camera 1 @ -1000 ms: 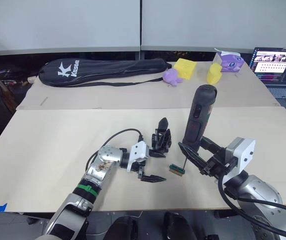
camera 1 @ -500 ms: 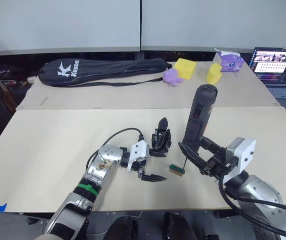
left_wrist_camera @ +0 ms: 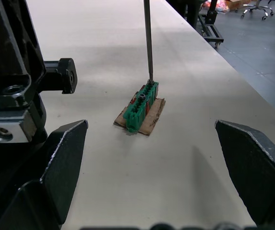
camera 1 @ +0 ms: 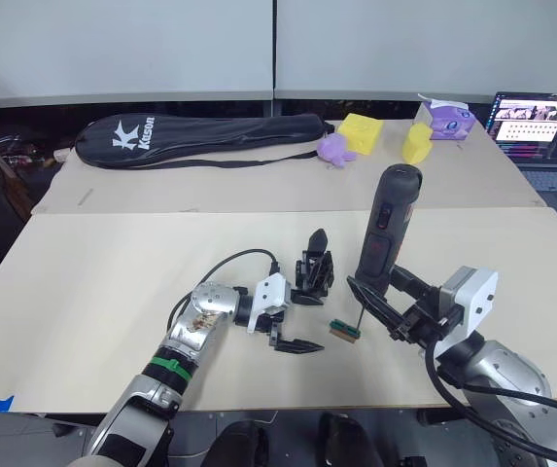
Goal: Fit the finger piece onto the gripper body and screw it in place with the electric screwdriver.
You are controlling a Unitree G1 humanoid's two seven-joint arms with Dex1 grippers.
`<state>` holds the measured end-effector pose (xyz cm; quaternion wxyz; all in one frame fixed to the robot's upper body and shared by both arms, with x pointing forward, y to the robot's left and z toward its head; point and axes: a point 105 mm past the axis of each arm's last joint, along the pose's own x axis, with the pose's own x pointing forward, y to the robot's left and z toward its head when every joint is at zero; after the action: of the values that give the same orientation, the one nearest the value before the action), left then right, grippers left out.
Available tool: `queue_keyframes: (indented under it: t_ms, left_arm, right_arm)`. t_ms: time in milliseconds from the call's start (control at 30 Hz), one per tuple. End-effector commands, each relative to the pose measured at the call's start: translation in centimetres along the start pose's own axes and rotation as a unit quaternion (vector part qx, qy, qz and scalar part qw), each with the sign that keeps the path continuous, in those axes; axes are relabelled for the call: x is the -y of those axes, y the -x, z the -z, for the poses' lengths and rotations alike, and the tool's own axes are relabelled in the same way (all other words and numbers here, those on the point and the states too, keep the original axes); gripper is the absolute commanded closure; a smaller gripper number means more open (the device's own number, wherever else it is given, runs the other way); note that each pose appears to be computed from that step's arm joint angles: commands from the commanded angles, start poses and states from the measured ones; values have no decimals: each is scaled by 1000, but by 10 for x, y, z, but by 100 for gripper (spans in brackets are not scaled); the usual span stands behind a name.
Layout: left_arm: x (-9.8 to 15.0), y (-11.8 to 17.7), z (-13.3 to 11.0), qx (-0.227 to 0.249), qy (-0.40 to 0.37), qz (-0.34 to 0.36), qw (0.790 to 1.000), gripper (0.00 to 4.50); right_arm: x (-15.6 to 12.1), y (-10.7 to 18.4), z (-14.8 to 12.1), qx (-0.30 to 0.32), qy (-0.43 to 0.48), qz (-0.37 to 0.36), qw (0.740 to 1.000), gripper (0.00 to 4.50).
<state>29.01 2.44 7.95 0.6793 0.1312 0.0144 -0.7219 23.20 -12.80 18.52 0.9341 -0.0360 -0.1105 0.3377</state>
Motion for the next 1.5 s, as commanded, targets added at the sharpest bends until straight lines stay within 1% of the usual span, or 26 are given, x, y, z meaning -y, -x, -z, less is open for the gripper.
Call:
queue_keyframes:
  t_ms: [33, 1100, 1500]
  left_arm:
    - [-2, -1, -9, 11, -20, 0, 1000, 0]
    - [-2, -2, -12, 12, -24, 2, 1000, 0]
    - [-1, -2, -21, 14, -27, 3, 1000, 0]
  right_arm:
    - [-8, -1, -23, 39, 24, -13, 999, 257]
    - [-2, 4, -15, 31, 24, -4, 999, 257]
    - [-3, 1, -14, 33, 21, -4, 999, 257]
